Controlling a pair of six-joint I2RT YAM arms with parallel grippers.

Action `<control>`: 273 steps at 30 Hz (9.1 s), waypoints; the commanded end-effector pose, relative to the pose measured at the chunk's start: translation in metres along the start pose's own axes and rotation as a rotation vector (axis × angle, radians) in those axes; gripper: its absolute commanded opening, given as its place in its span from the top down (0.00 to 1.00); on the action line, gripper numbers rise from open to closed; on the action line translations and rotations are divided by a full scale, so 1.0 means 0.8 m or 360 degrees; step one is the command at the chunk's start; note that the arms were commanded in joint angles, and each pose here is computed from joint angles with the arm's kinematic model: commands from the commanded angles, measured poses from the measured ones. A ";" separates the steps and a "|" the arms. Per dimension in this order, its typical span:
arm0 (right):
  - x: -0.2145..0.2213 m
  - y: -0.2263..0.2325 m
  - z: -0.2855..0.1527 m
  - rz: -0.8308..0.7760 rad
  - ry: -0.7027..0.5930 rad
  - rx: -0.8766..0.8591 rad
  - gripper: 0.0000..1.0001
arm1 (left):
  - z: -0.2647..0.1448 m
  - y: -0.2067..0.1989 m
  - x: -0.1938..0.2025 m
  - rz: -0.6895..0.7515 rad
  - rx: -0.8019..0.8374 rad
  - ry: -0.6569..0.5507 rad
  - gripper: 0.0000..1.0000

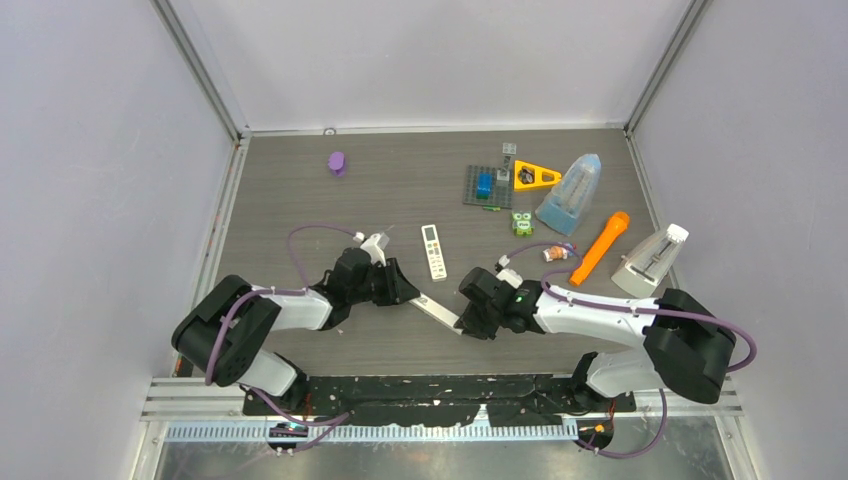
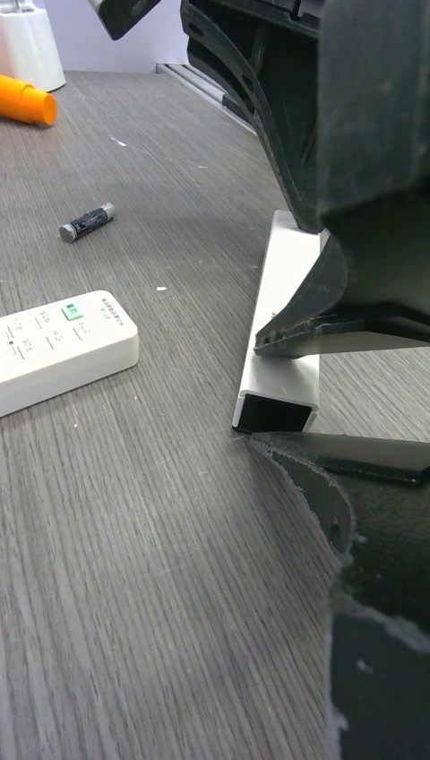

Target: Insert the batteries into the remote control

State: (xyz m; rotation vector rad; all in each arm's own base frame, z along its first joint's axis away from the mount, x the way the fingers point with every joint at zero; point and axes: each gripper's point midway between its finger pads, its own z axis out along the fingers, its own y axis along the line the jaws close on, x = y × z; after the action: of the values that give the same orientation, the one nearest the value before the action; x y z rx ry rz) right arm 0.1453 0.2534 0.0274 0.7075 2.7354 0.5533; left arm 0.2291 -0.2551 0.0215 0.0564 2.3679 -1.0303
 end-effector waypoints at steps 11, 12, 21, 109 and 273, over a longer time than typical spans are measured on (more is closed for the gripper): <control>-0.045 0.031 -0.027 -0.0188 -0.0307 -0.0207 0.31 | -0.032 0.023 0.065 0.0052 -0.0217 0.0404 0.85; -0.047 0.033 -0.032 -0.0223 -0.0322 -0.0226 0.26 | -0.033 0.018 0.058 0.0072 -0.0215 0.0384 0.78; -0.049 0.082 -0.082 -0.0832 -0.0385 -0.0563 0.12 | -0.051 -0.027 -0.009 0.0214 -0.0205 0.0216 0.28; -0.056 0.245 0.001 -0.1585 -0.0415 -0.0442 0.26 | -0.163 0.021 -0.203 -0.0110 -0.0528 -0.0394 0.20; -0.043 0.174 0.093 -0.1606 -0.0180 -0.0270 0.49 | -0.019 0.120 -0.201 -0.0021 -0.0433 0.0480 0.59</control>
State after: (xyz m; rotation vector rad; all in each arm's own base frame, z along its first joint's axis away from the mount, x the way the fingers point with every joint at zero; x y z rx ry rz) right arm 0.2536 0.3709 0.0246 -0.6876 2.4711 0.4613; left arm 0.3885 -0.1414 0.0442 0.0275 2.7587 -0.6506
